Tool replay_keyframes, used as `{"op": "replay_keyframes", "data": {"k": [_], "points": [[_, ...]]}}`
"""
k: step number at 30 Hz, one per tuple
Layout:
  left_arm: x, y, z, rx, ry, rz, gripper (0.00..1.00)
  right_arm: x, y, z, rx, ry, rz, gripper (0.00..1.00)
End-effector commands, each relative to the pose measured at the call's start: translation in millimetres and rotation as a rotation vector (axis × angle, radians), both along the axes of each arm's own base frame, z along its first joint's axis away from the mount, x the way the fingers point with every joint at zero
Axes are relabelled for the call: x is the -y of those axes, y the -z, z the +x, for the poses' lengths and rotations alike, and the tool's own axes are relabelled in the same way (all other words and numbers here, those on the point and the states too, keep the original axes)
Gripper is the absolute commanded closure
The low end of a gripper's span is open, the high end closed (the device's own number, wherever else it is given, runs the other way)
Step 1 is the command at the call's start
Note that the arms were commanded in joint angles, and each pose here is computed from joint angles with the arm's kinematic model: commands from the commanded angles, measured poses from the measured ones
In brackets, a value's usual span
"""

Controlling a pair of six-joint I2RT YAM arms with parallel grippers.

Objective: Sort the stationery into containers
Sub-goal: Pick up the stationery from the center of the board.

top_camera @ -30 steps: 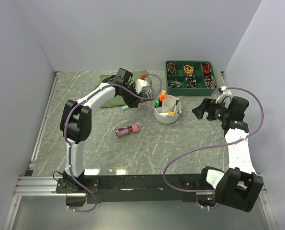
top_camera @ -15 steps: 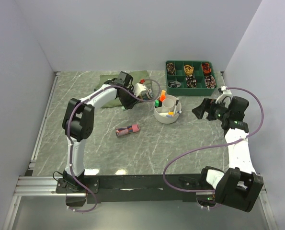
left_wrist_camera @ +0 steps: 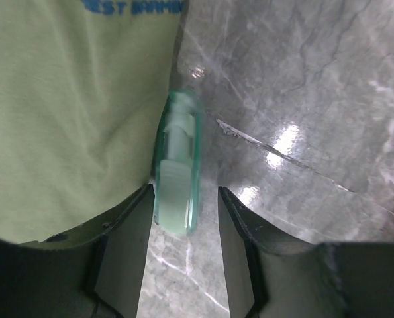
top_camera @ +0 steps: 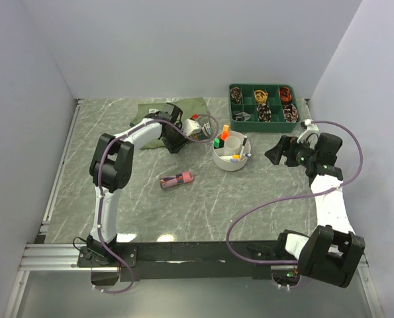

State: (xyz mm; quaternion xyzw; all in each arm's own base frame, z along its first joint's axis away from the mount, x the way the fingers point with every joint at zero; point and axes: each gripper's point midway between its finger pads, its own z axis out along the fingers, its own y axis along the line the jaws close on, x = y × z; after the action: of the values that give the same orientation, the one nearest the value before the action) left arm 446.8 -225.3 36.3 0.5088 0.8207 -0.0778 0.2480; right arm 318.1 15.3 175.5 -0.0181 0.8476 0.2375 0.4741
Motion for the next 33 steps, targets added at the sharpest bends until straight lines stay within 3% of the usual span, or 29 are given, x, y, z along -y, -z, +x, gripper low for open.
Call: {"op": "replay_keyframes", "data": {"k": [1,7,10,15,21,28,33], "points": [[-5,9,-3,-0.014,0.019,0.025,0.52,5,-17,10,0.061,-0.001,-0.024,0.00],[-11,22,-10,-0.048,0.024,0.054,0.55,6,-17,10,0.062,0.001,-0.025,0.00],[-11,26,-16,-0.073,0.023,0.056,0.63,6,-16,11,0.060,0.002,-0.028,0.00],[-6,15,-27,-0.113,0.025,0.014,0.84,7,-16,11,0.060,0.004,-0.030,0.00],[21,-57,-55,-0.155,0.101,-0.162,0.90,9,-13,11,0.051,0.008,-0.037,0.00],[68,-158,-32,-0.001,0.176,-0.369,0.95,10,-14,15,0.053,0.006,-0.032,0.00],[101,-205,-17,0.097,0.218,-0.503,0.97,13,-18,19,0.057,0.008,-0.046,0.00]]}}
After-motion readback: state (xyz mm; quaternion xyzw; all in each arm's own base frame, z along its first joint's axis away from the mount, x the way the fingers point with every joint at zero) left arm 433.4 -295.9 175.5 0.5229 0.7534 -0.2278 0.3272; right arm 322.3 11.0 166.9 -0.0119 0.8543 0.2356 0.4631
